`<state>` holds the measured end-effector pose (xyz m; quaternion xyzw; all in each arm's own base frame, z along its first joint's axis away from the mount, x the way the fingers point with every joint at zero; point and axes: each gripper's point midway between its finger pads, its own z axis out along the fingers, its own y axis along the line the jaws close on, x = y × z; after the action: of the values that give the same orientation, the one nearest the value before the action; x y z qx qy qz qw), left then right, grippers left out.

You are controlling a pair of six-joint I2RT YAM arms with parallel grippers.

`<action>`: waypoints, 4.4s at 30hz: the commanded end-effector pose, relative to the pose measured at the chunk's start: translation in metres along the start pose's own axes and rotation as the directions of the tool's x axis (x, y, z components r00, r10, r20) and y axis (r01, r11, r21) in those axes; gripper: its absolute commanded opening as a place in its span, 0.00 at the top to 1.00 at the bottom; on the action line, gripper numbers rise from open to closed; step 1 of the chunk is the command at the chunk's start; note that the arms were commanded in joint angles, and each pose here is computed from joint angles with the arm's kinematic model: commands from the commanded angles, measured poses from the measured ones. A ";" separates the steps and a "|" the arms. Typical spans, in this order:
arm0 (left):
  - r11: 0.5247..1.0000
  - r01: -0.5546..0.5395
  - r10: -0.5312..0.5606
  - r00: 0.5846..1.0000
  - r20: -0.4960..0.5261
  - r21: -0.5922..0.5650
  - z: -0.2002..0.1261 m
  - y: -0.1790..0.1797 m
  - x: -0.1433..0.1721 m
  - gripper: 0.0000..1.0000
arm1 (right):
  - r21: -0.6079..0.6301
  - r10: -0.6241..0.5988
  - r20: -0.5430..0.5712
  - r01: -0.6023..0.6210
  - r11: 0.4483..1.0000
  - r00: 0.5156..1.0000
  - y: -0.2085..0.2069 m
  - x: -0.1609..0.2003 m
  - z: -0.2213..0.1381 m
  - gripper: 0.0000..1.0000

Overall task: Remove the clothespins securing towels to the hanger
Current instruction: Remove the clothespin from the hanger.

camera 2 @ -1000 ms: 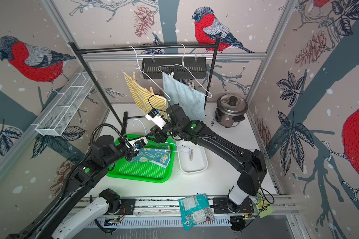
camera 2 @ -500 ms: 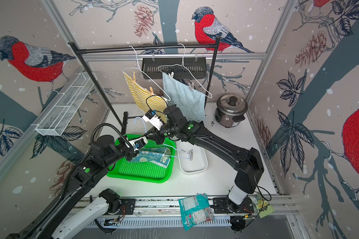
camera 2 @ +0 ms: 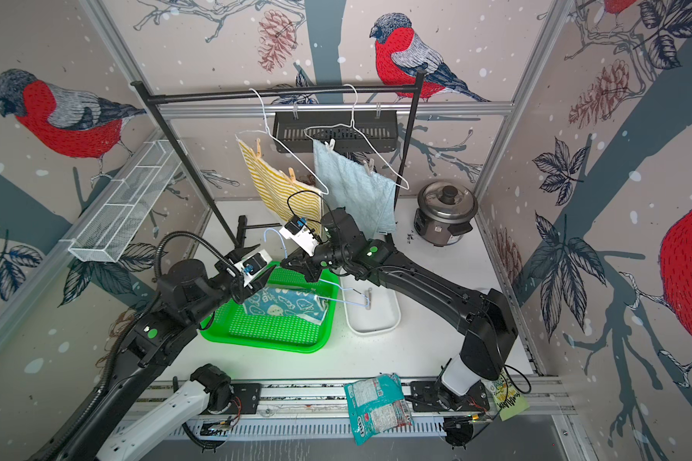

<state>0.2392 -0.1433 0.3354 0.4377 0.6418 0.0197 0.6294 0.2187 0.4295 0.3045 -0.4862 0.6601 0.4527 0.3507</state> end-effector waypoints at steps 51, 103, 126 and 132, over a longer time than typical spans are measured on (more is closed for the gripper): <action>0.355 0.914 -0.932 0.362 -0.001 -0.194 -0.012 0.034 0.091 0.56 | -0.025 -0.124 0.347 0.141 0.990 0.930 -0.002 -0.057 -0.054 1.00; 0.797 0.603 -0.598 0.794 -0.109 0.014 -0.038 0.016 0.025 0.44 | 0.013 -0.193 0.245 0.196 0.980 0.950 -0.008 -0.040 -0.057 1.00; 0.993 0.037 -0.035 0.999 -0.014 0.110 -0.014 -0.006 0.042 0.01 | -0.065 -0.174 0.244 0.196 0.979 0.954 0.003 -0.037 -0.057 1.00; 0.992 0.015 -0.014 1.000 -0.011 0.127 -0.008 -0.010 0.047 0.01 | -0.076 -0.174 0.243 0.198 0.977 0.954 0.006 -0.036 -0.055 1.00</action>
<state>0.2335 -0.1131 0.2876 0.4528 0.6749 -0.0318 0.5817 0.2269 0.3888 0.3492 -0.4992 0.5600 0.4963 0.4369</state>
